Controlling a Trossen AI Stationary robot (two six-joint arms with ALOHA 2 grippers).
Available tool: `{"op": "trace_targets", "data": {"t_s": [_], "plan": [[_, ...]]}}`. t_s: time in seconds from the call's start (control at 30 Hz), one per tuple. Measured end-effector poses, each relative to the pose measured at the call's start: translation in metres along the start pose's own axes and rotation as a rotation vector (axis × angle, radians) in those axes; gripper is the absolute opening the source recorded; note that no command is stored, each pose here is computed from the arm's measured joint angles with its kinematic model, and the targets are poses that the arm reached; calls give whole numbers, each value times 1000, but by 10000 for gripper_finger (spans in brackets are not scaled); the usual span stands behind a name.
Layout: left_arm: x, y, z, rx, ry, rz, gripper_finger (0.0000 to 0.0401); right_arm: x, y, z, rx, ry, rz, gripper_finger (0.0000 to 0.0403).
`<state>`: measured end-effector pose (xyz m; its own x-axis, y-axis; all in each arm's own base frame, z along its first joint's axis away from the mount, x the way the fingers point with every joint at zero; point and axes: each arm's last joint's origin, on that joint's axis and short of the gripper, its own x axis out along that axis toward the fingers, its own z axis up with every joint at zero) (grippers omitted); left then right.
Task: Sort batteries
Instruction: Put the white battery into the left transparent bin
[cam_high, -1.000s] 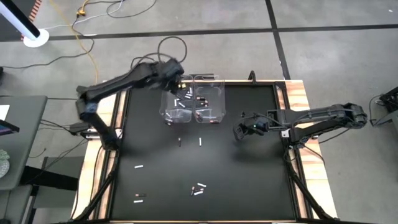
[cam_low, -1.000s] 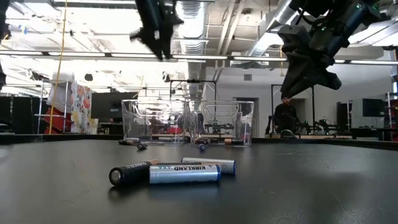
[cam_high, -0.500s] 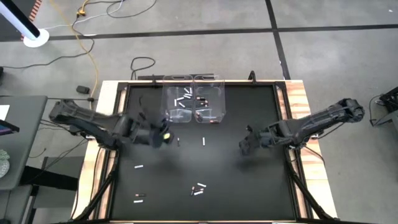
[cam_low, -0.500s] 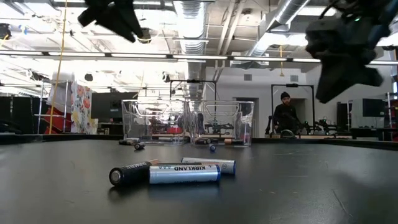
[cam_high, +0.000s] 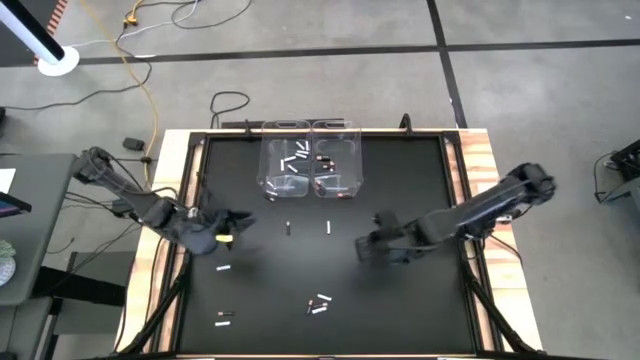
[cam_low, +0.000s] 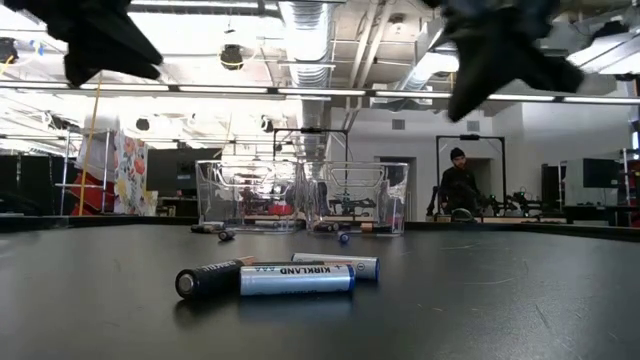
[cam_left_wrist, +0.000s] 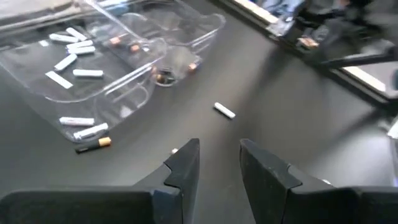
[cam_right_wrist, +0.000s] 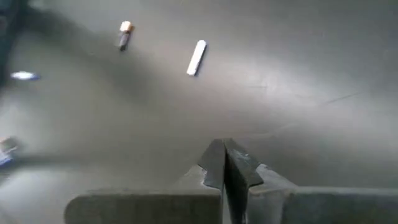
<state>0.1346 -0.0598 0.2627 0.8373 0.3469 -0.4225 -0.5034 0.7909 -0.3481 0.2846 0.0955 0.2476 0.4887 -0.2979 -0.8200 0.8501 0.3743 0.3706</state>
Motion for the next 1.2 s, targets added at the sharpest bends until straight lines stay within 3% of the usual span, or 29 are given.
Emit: {"op": "trace_targets", "data": {"t_s": [0.2,0.43,0.67,0.9,1.2], "plan": [[-17,14,1,51,1,-115,106,35,51,27,-9,5,-64,15],[-27,24,0,104,71,-207,106,91,81,53,-27,50,-120,62],[-30,25,-4,135,137,-259,106,138,75,61,10,189,-206,147],[-33,24,-7,144,154,-279,106,147,67,68,20,192,-264,228],[-33,25,-7,176,155,-277,106,161,54,71,71,172,-300,229]]}}
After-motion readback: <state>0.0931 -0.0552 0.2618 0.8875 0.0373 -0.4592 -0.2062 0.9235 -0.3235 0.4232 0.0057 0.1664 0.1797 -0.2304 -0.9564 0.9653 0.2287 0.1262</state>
